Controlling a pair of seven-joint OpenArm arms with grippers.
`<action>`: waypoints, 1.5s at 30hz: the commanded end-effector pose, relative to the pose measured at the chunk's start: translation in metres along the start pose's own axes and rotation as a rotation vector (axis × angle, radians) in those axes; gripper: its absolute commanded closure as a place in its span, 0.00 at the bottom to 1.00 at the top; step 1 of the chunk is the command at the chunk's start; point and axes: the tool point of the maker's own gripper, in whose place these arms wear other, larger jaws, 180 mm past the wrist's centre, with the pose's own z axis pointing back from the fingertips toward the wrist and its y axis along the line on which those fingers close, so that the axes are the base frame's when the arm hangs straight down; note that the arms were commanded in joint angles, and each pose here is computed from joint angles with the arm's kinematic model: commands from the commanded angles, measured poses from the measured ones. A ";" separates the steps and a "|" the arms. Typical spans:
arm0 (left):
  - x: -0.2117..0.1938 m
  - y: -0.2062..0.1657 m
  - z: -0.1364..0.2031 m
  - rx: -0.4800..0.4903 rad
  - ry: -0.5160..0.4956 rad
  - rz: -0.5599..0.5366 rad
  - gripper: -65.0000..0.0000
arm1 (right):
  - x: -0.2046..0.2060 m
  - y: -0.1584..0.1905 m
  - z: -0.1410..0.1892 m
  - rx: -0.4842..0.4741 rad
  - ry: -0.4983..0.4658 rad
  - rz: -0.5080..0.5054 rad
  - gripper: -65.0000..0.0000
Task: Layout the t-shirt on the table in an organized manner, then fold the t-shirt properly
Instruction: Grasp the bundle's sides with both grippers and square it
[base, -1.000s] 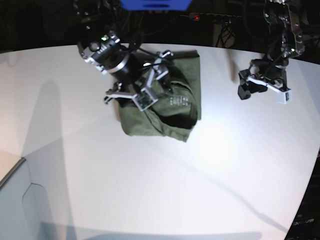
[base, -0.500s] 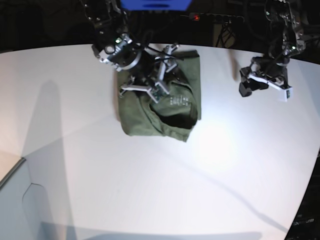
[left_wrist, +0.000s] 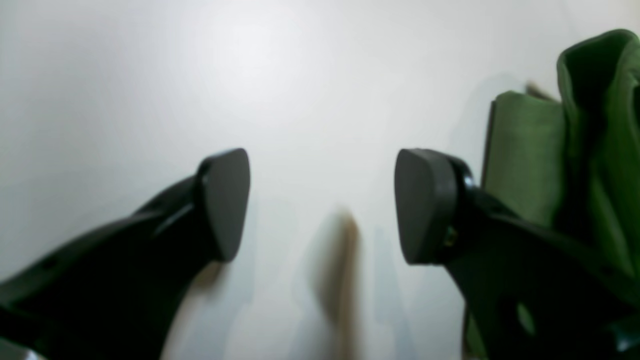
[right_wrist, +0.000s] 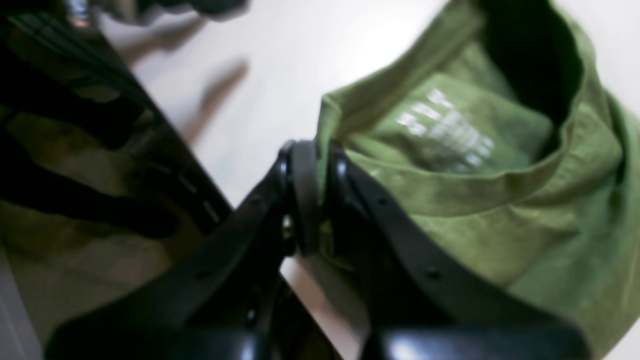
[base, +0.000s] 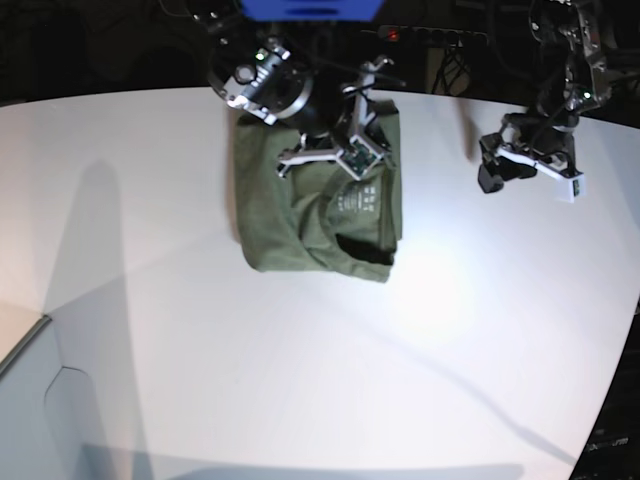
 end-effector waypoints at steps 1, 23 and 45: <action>0.013 -0.002 0.003 -0.014 -0.040 -0.011 0.33 | 0.013 0.010 0.002 0.025 -0.048 0.001 1.00; 0.015 -0.003 0.002 -0.015 -0.044 -0.012 0.33 | -0.008 0.031 -0.008 0.109 0.016 0.071 0.59; -0.021 -0.131 -0.011 -0.277 -0.010 0.006 0.32 | -0.020 -0.162 0.056 -0.391 0.015 -0.052 0.43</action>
